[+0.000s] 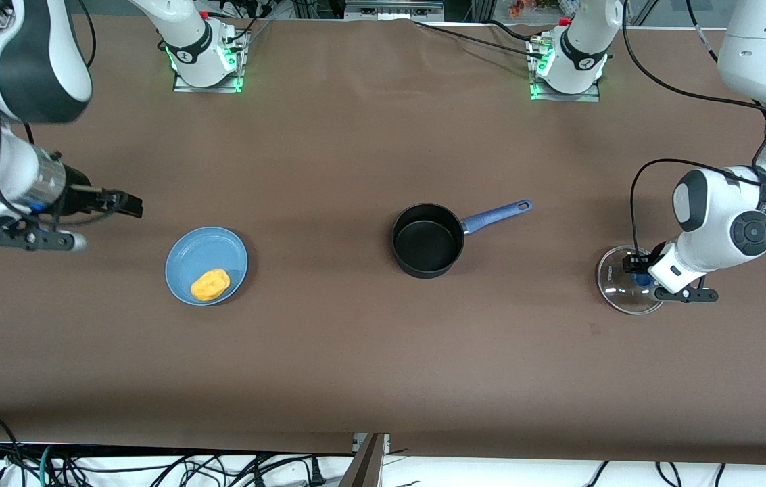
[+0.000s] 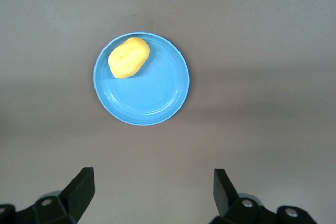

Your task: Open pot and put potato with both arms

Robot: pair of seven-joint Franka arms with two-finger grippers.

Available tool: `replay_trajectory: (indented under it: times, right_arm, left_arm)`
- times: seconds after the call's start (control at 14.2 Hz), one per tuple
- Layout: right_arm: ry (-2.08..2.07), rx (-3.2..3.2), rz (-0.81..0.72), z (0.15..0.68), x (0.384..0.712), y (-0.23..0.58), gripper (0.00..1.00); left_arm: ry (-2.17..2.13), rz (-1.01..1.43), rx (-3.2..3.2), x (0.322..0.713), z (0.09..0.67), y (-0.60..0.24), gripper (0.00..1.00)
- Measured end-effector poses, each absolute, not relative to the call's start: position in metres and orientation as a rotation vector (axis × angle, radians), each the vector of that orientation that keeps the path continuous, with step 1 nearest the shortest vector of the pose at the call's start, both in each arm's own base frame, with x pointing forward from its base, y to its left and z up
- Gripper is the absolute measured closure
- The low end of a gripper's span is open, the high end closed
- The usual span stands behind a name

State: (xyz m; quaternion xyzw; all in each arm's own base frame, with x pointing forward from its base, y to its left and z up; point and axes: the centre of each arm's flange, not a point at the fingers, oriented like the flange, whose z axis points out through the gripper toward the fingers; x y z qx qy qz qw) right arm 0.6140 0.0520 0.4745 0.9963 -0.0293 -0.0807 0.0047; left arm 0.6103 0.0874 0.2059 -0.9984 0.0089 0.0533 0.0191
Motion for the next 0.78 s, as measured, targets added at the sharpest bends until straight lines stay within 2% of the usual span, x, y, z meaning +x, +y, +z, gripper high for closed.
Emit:
replay_trajectory:
  times: [0.14, 0.42, 0.64, 0.78]
  right_arm:
    - [-0.089, 3.122, -0.26, 0.434, 0.63, 0.053, 0.0]
    - [-0.362, 3.123, -0.228, 0.296, 0.668, 0.067, 0.0]
    - [-0.616, 3.106, -0.19, 0.232, 0.676, 0.096, 0.0]
    - [-0.694, 3.086, -0.186, 0.222, 0.674, 0.116, 0.0]
  left_arm:
    - [0.022, 0.164, -3.099, 0.61, 0.205, 0.09, 0.37]
    - [0.017, 0.147, -3.094, 0.622, 0.231, 0.092, 0.01]
    - [0.031, 0.152, -3.087, 0.634, 0.303, 0.083, 0.0]
    - [0.053, 0.036, -3.075, 0.636, 0.378, 0.069, 0.0]
